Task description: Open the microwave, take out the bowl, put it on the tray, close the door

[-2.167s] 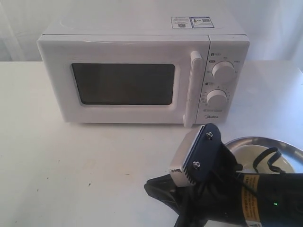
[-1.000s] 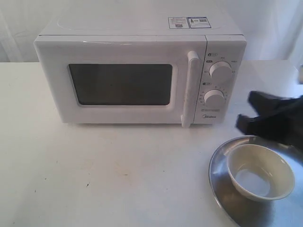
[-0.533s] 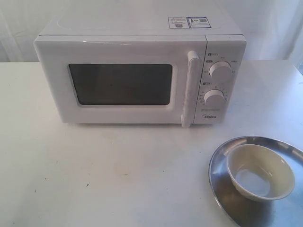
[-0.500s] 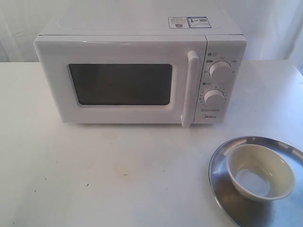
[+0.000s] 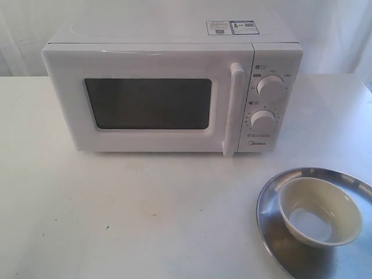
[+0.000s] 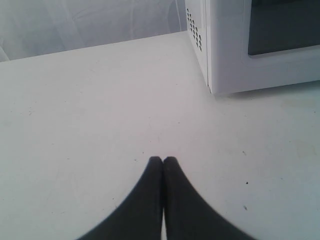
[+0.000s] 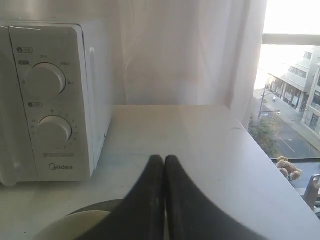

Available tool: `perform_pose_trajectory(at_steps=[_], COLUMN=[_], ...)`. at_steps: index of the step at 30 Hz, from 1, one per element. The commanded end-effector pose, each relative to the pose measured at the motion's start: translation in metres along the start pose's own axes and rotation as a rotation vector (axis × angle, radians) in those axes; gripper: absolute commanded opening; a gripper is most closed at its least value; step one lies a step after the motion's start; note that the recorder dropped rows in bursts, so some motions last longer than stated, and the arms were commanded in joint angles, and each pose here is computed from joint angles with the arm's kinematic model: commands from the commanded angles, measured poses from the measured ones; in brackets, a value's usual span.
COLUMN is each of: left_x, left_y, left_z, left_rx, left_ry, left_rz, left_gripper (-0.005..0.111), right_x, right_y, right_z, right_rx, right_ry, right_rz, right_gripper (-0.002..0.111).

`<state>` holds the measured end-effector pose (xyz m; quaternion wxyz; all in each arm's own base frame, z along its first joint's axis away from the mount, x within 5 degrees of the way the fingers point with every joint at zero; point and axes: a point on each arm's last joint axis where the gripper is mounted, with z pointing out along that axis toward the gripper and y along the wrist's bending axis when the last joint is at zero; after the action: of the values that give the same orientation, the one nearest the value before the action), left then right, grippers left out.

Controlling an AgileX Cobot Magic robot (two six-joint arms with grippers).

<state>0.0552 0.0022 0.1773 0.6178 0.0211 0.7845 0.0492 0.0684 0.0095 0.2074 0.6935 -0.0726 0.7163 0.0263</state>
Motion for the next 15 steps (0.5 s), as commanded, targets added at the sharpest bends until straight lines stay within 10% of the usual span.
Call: perform_pose_trajectory(at_steps=[1, 15], left_x=[-0.0006, -0.0006], left_y=[-0.0002, -0.0002], left_z=[-0.0002, -0.0002], left_rx=[0.003, 0.003], left_ry=[-0.005, -0.005], left_rz=[-0.001, -0.001], left_gripper=[0.000, 0.000], right_x=[0.0009, -0.0028], right_y=[-0.0004, 0.0006], right_z=[-0.0003, -0.0004], right_rx=[0.007, -0.005], right_ry=[-0.005, -0.046], right_rz=[0.003, 0.024], right_gripper=[0.000, 0.000])
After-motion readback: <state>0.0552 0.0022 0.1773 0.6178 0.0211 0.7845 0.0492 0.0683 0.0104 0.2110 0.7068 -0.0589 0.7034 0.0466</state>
